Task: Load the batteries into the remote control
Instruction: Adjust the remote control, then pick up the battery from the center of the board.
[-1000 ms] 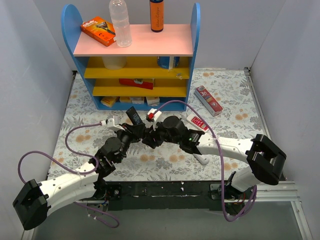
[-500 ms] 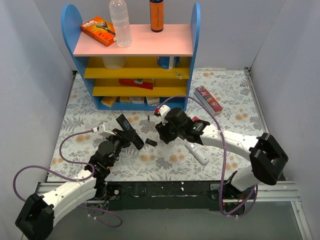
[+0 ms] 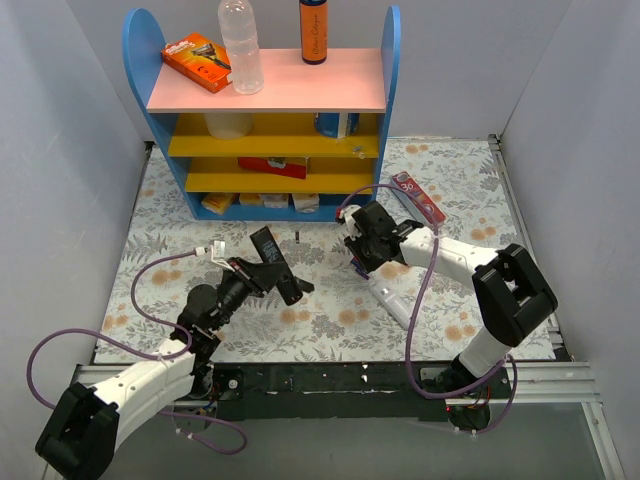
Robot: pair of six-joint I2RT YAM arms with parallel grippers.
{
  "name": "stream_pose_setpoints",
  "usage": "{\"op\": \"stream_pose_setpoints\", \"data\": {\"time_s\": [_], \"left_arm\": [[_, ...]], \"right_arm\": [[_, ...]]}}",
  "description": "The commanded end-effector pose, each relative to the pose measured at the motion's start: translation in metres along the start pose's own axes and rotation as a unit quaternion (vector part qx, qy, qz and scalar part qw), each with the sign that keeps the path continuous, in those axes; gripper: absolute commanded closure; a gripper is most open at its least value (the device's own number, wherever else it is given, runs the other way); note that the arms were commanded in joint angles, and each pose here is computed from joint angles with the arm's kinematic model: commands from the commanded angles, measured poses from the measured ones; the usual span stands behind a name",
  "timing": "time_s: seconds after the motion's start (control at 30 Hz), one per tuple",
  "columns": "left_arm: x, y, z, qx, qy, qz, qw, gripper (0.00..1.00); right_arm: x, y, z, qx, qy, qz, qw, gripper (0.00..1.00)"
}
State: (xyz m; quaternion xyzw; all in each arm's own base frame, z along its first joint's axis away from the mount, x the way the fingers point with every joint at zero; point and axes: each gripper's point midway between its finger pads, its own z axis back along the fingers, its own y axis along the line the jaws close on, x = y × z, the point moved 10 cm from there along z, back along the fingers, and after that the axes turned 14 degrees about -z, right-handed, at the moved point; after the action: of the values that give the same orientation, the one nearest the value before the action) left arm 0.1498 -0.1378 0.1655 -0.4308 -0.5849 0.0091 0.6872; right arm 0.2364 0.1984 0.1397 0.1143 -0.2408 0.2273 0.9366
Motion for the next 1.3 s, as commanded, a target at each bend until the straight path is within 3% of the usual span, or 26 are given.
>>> {"op": "stream_pose_setpoints", "data": {"time_s": [0.0,0.63,1.27], "left_arm": [[-0.013,0.001,0.013,-0.057,0.009,-0.001,0.998,1.00],[-0.015,0.002,0.012,-0.057,0.023,-0.007,0.998,1.00],[-0.016,0.002,0.011,-0.055,0.028,-0.006,0.998,1.00]], "right_arm": [[0.020,0.006,0.002,0.025,-0.015,0.020,0.999,0.71],[0.022,0.008,-0.024,0.025,0.047,0.028,0.998,0.82],[0.012,0.012,-0.033,0.029,0.086,0.038,0.995,0.79]]}}
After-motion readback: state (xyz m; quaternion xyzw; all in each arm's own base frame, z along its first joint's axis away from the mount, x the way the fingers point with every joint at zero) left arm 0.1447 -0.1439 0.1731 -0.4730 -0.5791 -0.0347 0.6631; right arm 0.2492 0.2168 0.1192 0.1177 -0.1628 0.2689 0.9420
